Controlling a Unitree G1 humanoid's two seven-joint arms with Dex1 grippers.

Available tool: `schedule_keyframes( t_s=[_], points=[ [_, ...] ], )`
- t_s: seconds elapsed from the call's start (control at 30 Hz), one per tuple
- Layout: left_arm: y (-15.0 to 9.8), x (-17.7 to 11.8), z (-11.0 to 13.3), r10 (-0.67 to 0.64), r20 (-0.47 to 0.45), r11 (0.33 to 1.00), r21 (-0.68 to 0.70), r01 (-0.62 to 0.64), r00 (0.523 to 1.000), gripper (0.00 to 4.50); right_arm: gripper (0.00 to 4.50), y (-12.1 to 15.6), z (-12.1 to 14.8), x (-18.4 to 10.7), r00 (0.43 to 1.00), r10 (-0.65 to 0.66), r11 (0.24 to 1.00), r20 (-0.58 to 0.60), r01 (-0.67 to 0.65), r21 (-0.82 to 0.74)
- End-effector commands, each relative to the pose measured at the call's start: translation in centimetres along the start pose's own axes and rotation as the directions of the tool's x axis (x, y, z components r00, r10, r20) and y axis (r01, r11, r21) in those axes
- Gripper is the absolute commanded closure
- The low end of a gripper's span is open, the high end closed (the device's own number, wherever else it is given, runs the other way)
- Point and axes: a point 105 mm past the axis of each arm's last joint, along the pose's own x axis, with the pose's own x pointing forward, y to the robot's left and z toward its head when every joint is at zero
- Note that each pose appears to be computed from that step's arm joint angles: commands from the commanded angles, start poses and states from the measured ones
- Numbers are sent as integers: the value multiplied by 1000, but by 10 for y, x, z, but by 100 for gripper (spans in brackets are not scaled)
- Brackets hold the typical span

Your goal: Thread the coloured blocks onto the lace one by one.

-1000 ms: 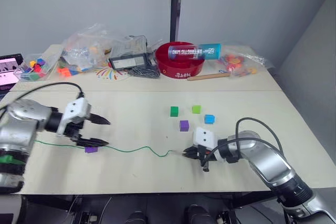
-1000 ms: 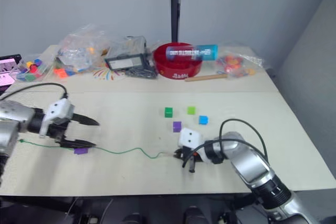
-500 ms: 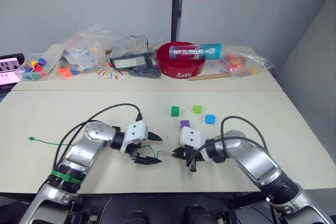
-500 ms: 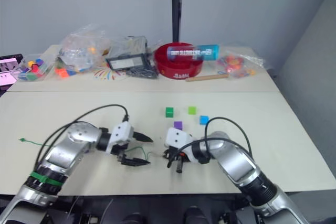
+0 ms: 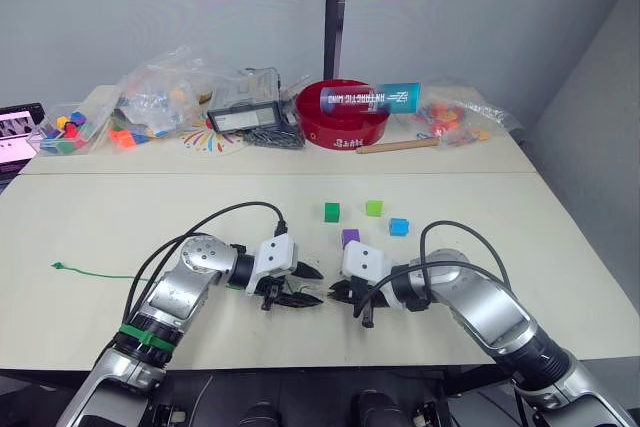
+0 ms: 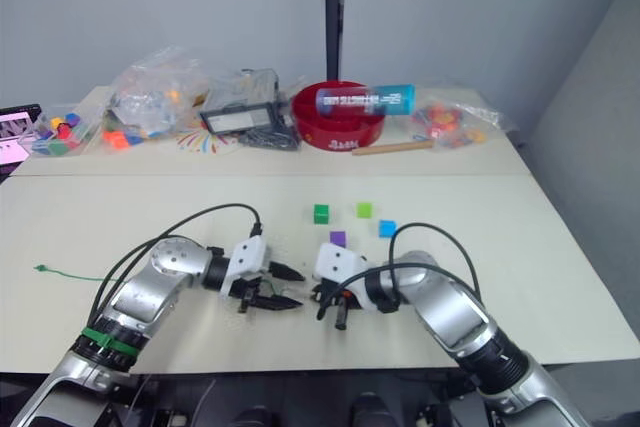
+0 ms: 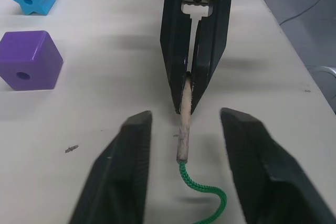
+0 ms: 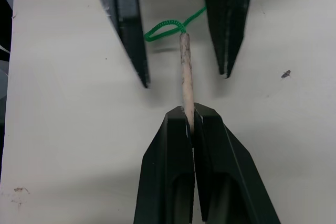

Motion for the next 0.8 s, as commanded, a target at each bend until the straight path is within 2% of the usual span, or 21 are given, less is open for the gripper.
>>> schedule_keyframes(
  t_s=[0.03, 0.1, 0.27, 0.5, 0.63, 0.8],
  points=[
    [4, -2, 9, 8, 8, 999, 44, -8, 1000, 391, 450, 0, 8, -3, 1000, -8, 1000, 18, 8, -30],
    [4, -3, 7, 12, 1, 999, 45, -12, 1000, 445, 450, 0, 9, -3, 1000, -9, 999, 19, 9, -31],
    [5, -6, 4, 24, -17, 999, 46, -23, 1000, 445, 450, -1, 9, -3, 1000, -9, 1000, 20, 10, -29],
    [8, -7, 7, 26, 7, 999, 42, -26, 1000, 445, 450, -1, 8, -5, 1000, -15, 1000, 24, 16, -26],
    [7, -8, 7, 22, 11, 999, 40, -23, 1000, 450, 317, -2, 11, -11, 998, -35, 999, 57, 35, -7],
    [5, -9, 5, 16, 4, 999, 40, -16, 1000, 450, 146, -4, 8, -43, 991, -82, 996, 108, 77, 51]
  ],
)
